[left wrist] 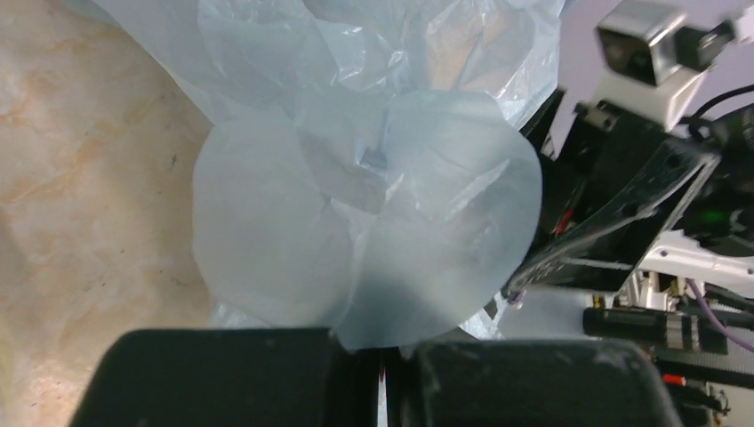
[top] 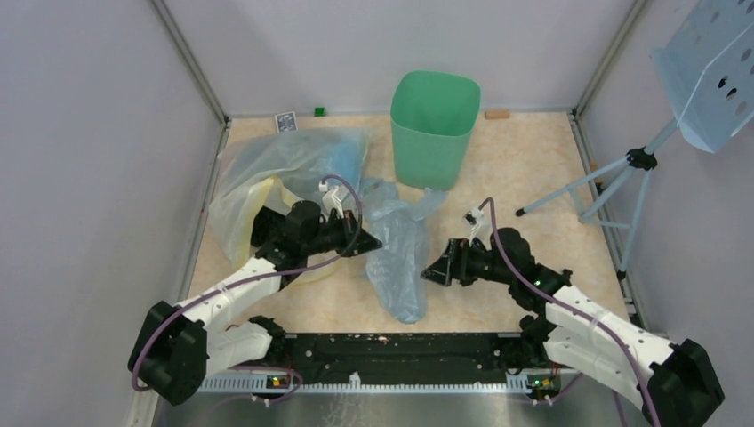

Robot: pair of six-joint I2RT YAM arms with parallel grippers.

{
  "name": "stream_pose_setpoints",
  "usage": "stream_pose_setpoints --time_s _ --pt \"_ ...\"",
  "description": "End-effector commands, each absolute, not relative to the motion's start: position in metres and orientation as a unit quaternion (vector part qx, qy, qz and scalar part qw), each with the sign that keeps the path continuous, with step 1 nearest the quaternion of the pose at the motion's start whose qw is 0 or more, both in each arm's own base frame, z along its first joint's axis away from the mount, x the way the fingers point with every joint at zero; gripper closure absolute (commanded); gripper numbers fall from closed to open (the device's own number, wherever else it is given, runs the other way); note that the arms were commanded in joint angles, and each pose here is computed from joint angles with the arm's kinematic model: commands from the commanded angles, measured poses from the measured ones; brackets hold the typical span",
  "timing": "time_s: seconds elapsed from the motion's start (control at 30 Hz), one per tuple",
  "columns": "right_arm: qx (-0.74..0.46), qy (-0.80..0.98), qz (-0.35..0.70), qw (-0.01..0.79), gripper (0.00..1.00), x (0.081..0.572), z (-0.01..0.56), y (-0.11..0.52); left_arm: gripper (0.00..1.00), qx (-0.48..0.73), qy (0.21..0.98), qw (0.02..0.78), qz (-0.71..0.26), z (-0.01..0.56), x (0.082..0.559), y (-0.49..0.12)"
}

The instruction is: Put the trash bags into the trash bin

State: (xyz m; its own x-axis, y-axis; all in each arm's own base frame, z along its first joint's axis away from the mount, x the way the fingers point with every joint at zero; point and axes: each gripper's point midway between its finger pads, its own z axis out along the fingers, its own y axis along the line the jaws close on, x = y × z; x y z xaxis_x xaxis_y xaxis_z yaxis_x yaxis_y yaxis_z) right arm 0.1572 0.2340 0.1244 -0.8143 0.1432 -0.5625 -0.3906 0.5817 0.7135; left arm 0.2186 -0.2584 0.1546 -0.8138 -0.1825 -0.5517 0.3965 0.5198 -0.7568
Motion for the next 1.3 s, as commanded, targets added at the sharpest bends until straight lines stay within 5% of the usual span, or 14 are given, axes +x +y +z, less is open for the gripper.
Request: stream_pose_setpoints --time_s 0.0,0.1,0.2,0.33,0.37,0.63,1.03,1.17,1.27 --pt "-0.078 0.8 0.516 0.295 0.23 0.153 0.153 0.265 1.0 0.015 0.777 0.342 -0.529 0.188 0.229 -0.259" --pt "-0.068 0.806 0.518 0.28 0.25 0.149 0.145 0.274 1.0 -0.004 0.761 0.36 -0.539 0.193 0.23 -0.254" --pt "-0.056 0.797 0.54 0.263 0.4 0.146 0.144 0.28 1.0 -0.02 0.755 0.368 -0.543 0.194 0.231 -0.251" --pt "-0.034 0.818 0.506 0.272 0.97 0.154 0.143 0.272 1.0 -0.037 0.762 0.402 -0.507 0.194 0.242 -0.239" --pt "-0.024 0.827 0.485 0.284 1.0 0.16 0.144 0.265 1.0 -0.038 0.77 0.409 -0.489 0.193 0.244 -0.234" --pt "0.116 0.872 0.296 0.371 1.0 0.19 0.12 0.166 1.0 -0.107 0.829 0.457 -0.306 0.169 0.265 -0.166" --pt "0.104 0.86 0.269 0.421 1.0 0.196 0.133 0.145 1.0 -0.064 0.805 0.45 -0.382 0.179 0.26 -0.192" --pt "0.025 0.875 0.258 0.409 0.42 0.196 0.138 0.156 1.0 -0.022 0.79 0.426 -0.44 0.183 0.25 -0.215" --pt "-0.035 0.876 0.272 0.397 0.31 0.195 0.15 0.172 1.0 -0.022 0.795 0.4 -0.456 0.175 0.25 -0.223"
